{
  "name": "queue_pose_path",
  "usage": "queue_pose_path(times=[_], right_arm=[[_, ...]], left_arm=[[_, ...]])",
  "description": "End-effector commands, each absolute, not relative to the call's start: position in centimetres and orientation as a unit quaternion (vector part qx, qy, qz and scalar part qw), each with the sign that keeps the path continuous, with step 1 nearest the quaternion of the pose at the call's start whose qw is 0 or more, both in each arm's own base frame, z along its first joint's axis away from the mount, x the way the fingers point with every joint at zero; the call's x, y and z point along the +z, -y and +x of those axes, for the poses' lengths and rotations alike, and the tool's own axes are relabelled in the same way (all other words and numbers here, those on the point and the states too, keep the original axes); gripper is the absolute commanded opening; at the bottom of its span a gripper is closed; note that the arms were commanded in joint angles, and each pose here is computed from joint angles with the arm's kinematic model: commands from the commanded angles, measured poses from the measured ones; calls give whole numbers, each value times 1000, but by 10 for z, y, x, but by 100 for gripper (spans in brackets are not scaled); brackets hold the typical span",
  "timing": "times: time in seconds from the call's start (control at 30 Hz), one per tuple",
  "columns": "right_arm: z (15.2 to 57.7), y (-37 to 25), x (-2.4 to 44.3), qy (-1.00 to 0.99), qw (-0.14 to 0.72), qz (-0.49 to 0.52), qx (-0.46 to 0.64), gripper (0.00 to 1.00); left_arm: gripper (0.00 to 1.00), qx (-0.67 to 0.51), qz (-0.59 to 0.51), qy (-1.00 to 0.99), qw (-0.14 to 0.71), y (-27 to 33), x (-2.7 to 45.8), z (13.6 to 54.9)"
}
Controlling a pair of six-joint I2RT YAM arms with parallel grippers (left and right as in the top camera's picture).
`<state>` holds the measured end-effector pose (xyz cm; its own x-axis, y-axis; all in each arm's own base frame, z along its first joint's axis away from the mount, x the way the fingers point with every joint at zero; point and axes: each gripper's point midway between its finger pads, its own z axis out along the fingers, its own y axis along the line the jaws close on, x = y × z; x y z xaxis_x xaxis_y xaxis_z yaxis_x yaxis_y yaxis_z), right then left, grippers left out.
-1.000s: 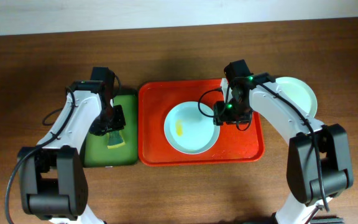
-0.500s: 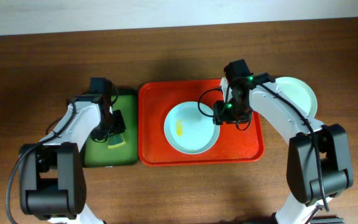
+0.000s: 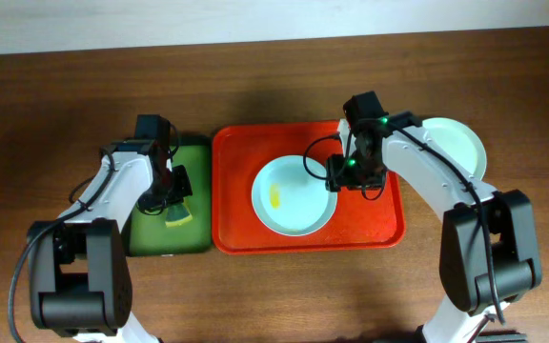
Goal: Clean dirty plates on tray and stack at the side
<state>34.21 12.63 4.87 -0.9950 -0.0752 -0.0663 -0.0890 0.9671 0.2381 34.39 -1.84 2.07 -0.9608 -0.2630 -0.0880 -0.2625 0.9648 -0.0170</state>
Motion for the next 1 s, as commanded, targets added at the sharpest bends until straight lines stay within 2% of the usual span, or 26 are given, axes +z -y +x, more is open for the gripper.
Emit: queue_pose_path(times=[0.0,0.03,0.1,0.23,0.27,0.33,0.37,0.4,0.5,0.53,0.57,0.6,0.63,0.67,0.73,0.9,0.97], right_arm=[[329,-126,33,-992,21,-47,119,61],[329,-127,31,-991,22,-47,124,61],[329,-128,29,-991,24,-47,125,50],[326,-128,22,-991,22,-28,126,45],[326,-130,19,-991,25,-29,127,38],[327,-137,18,-991,32,-27,130,32],[326,-143,18,-990,34,-35,131,14],[326,-144,18,-991,34,-28,128,4],[325,-146,18,-991,26,34,129,7],[328,-147,18,-990,32,32,130,27],[331,-148,18,-990,37,31,133,38],[333,-149,18,-989,43,31,135,40],[332,-149,15,-989,44,30,135,40],[330,-151,10,-989,47,27,137,34],[328,-152,8,-989,46,25,137,4],[336,-155,16,-978,41,132,154,4],[341,-156,17,-973,45,158,159,4]], left_arm=[[13,4,-133,-990,41,15,16,341],[15,4,-133,-990,41,15,16,341],[16,4,-133,-990,41,15,16,341],[16,4,-118,-992,41,17,16,341],[16,4,-118,-992,41,17,16,341],[16,5,-117,-992,41,17,16,341],[16,4,-115,-992,41,19,16,341],[15,5,-118,-992,43,17,17,342],[16,5,-111,-993,45,19,17,343],[16,5,-111,-993,45,18,17,343],[15,5,-108,-993,45,19,17,343],[14,5,-101,-994,48,19,17,345],[14,5,-97,-994,49,22,17,345],[14,5,-92,-994,51,22,17,345],[14,5,-92,-994,51,22,17,345],[11,5,-51,-996,66,22,18,353],[3,4,-51,-996,75,23,18,357]])
